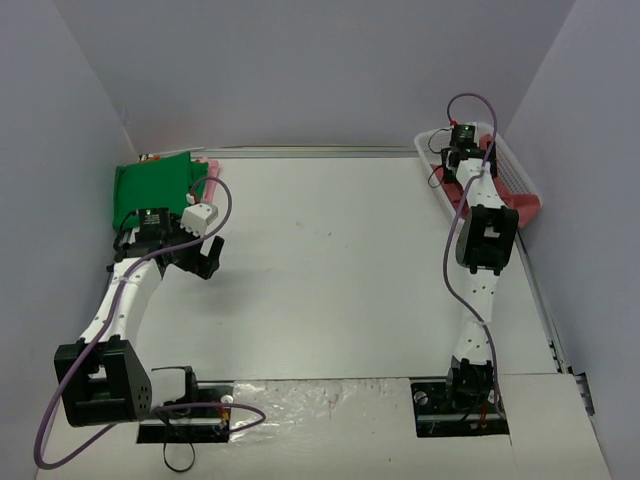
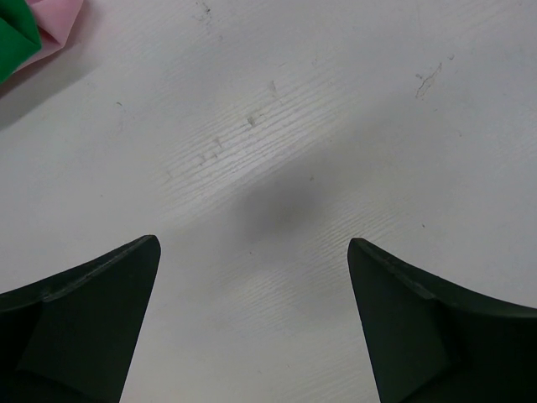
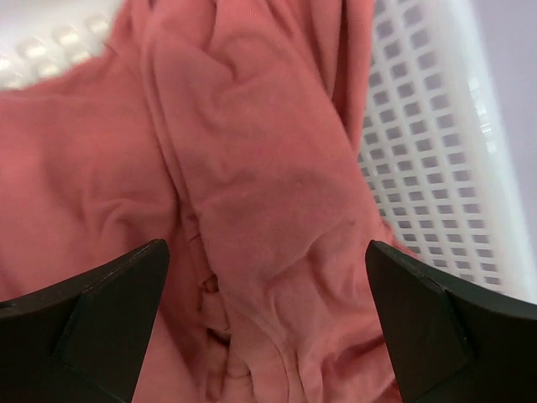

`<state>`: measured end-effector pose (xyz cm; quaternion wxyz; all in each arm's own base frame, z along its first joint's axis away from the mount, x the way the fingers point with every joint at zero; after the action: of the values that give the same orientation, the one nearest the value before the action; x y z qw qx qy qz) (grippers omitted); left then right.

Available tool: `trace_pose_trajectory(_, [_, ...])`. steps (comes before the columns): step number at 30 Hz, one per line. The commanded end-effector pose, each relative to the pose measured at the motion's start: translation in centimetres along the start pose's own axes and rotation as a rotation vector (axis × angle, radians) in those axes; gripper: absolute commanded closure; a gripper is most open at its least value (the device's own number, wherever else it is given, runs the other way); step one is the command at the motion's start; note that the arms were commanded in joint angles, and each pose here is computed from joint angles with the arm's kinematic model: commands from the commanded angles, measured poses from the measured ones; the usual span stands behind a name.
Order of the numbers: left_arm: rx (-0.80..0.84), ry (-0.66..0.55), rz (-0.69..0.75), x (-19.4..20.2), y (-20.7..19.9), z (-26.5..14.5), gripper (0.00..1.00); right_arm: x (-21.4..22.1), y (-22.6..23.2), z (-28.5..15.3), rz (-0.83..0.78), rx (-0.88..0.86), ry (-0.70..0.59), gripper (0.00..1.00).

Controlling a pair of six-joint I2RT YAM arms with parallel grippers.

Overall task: Fold and stack the t-shirts
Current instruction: Grab crumpled tshirt from bin with the right arm, then move the tshirt to the center of the board

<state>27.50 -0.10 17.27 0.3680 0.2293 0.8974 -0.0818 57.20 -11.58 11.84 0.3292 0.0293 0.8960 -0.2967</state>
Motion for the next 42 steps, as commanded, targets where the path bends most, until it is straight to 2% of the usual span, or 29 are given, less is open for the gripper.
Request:
trace_pose_trajectory(1, [-0.019,-0.022,0.02,-1.3,0.6,-0.7,0.05,1.9,-0.8,1.5,0.015,0.0,0.074,0.0])
trace_pose_trajectory(7, [-0.01,0.0,0.012,-1.2,0.7,-0.5,0.06,6.0,0.1,3.9,0.077,-0.206,0.196,0.0])
trace_pose_trajectory(8, [-0.008,0.003,0.011,-1.2,0.7,-0.5,0.06,6.6,0.4,4.1,0.076,-0.23,0.215,0.05])
trace_pose_trajectory(9, [-0.01,0.006,0.011,-1.2,0.7,-0.4,0.06,7.1,0.4,4.4,0.078,-0.24,0.227,0.18])
trace_pose_trajectory(10, [-0.009,0.009,0.009,-1.1,0.7,-0.4,0.06,7.8,0.5,4.9,0.08,-0.247,0.246,0.64])
trace_pose_trajectory(12, [-0.007,0.011,0.009,-1.1,0.7,-0.4,0.06,8.5,0.7,5.3,0.096,-0.264,0.264,0.99])
trace_pose_trajectory(14, [-0.012,0.015,0.01,-1.0,0.8,-0.4,0.06,8.4,0.7,5.1,0.097,-0.279,0.262,1.0])
trace_pose_trajectory(18, [-0.016,0.017,0.009,-1.0,0.8,-0.5,0.06,5.5,0.0,2.9,0.117,-0.302,0.186,1.0])
trace_pose_trajectory(20, [-0.017,0.014,0.011,-1.0,0.8,-0.5,0.06,2.9,-1.1,0.6,0.138,-0.299,0.111,1.0])
trace_pose_trajectory(21, [-0.019,0.013,0.012,-1.0,0.8,-0.5,0.06,0.8,-1.4,-1.9,0.12,-0.273,0.056,1.0])
trace_pose_trajectory(24, [-0.028,0.003,0.019,-1.2,0.9,-0.8,0.06,-0.6,0.0,-5.5,0.055,-0.269,-0.027,1.0])
trace_pose_trajectory(25, [-0.03,0.004,0.019,-1.2,0.9,-0.8,0.06,-2.1,-0.9,-8.0,0.065,-0.256,-0.088,1.0])
trace_pose_trajectory(29, [-0.031,-0.012,0.021,-1.4,0.8,-1.1,0.06,-4.0,-0.6,-12.4,0.012,-0.196,-0.172,1.0])
trace_pose_trajectory(33, [-0.028,-0.023,0.023,-1.5,0.7,-1.3,0.06,-8.7,-0.4,-20.2,-0.014,-0.142,-0.351,1.0])
trace_pose_trajectory(36, [-0.028,-0.031,0.027,-1.7,0.6,-1.4,0.06,-12.3,-2.4,-26.7,-0.024,-0.046,-0.502,1.0])
trace_pose_trajectory(37, [-0.031,-0.036,0.028,-1.8,0.7,-1.5,0.06,-13.0,-1.1,-29.4,-0.047,-0.075,-0.56,1.0])
trace_pose_trajectory(39, [-0.033,-0.042,0.032,-1.9,0.6,-1.7,0.06,-13.7,-1.6,-34.1,-0.075,-0.115,-0.66,1.0])
trace_pose_trajectory(41, [-0.04,-0.049,0.036,-2.0,0.6,-1.9,0.06,-13.6,-0.8,-38.7,-0.092,-0.226,-0.762,1.0])
trace_pose_trajectory(42, [-0.044,-0.051,0.037,-2.0,0.6,-2.0,0.06,-12.6,0.3,-39.1,-0.13,-0.28,-0.757,1.0])
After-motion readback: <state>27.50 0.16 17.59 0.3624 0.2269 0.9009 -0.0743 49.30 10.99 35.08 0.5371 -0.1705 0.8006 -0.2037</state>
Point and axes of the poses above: each gripper's point midway between its finger pads, its own z axis out along the fingers, its own y axis along the line the jaws close on, x = y × z, the point moved 6 cm from there along -z, back along the fingers, and after that the axes turned 2 degrees about -z, right-handed, at the moved point
